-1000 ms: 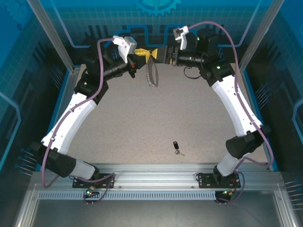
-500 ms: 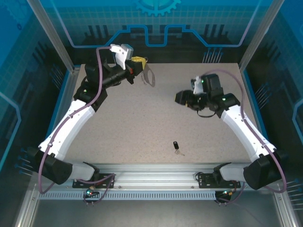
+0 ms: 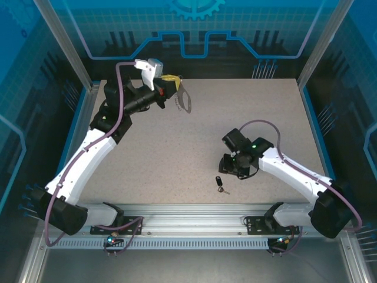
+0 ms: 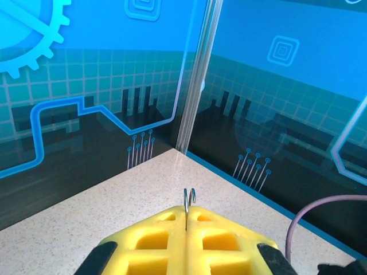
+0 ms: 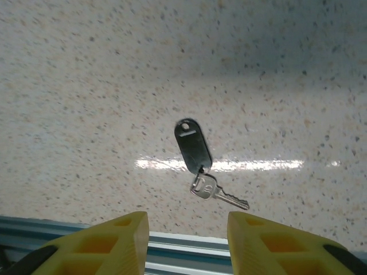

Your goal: Put the keys on the keyring

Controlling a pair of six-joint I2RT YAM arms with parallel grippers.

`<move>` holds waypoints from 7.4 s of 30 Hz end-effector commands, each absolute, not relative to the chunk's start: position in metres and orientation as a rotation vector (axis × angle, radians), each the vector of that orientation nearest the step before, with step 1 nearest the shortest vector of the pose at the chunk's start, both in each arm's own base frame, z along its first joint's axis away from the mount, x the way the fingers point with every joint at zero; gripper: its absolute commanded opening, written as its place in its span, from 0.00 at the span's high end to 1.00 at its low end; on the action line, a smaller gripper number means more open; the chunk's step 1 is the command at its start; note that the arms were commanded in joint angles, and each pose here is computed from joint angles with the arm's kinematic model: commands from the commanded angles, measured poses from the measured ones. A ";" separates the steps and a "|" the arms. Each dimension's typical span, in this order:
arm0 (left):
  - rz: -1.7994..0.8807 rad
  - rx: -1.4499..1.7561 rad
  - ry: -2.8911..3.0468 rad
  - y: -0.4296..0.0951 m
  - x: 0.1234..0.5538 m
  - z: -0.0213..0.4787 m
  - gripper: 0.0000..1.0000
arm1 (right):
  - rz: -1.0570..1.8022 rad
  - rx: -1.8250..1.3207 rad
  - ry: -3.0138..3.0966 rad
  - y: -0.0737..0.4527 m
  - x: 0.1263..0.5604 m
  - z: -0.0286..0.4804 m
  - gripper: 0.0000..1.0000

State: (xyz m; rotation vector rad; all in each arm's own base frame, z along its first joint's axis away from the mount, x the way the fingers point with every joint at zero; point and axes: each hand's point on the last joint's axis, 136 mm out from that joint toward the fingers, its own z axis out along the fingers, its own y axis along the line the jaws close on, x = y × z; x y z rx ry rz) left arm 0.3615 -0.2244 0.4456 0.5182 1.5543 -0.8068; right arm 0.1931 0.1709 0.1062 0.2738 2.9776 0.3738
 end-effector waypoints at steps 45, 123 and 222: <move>-0.857 0.529 1.512 -0.226 0.343 0.451 1.00 | 0.029 0.264 3.186 0.188 0.166 0.019 0.78; -0.932 0.866 1.425 -0.296 0.297 0.504 1.00 | 1.358 -0.579 1.590 0.230 0.273 0.506 1.00; -0.812 0.911 1.422 -0.306 0.307 0.500 1.00 | 1.261 -0.561 1.589 0.229 0.282 0.504 1.00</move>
